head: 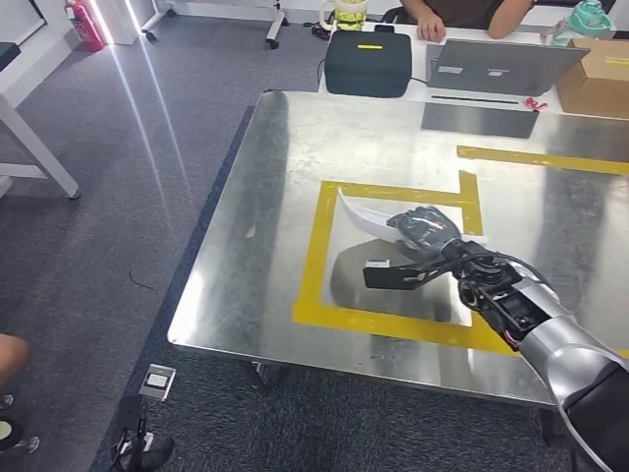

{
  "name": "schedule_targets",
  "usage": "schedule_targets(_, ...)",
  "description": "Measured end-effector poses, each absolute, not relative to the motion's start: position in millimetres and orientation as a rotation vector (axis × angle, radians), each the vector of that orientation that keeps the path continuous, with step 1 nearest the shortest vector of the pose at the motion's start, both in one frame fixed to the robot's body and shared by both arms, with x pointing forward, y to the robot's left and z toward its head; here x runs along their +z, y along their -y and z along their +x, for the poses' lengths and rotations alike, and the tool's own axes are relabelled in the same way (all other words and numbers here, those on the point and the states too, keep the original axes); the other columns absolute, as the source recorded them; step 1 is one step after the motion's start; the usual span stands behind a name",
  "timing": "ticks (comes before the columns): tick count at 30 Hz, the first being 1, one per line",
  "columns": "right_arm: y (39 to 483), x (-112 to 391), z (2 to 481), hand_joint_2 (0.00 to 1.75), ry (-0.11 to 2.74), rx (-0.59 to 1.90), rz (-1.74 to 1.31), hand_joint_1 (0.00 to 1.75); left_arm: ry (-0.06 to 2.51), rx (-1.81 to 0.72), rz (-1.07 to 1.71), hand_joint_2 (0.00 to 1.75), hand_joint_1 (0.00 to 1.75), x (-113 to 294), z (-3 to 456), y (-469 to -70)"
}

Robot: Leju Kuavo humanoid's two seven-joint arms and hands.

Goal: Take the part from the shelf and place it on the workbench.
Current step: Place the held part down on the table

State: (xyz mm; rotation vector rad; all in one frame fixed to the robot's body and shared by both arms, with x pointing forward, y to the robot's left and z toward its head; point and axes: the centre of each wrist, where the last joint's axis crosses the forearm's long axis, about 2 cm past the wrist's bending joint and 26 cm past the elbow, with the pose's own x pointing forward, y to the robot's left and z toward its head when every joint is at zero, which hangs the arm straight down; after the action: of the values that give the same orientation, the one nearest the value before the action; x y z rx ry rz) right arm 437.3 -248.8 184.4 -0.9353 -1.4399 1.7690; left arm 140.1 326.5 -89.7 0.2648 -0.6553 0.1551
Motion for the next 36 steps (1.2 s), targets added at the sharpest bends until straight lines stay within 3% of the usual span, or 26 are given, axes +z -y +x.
schedule_targets(15,191.0,211.7,412.6,1.75,1.736,1.689,-0.746,1.75,0.625,0.129,0.271,1.75,0.00,-88.5,144.0,-325.1)
schedule_targets(36,186.0,213.1,409.9,1.75,1.687,1.773,-0.912,1.75,0.630,0.118,0.266,1.75,0.00,-87.1,149.0,-322.4)
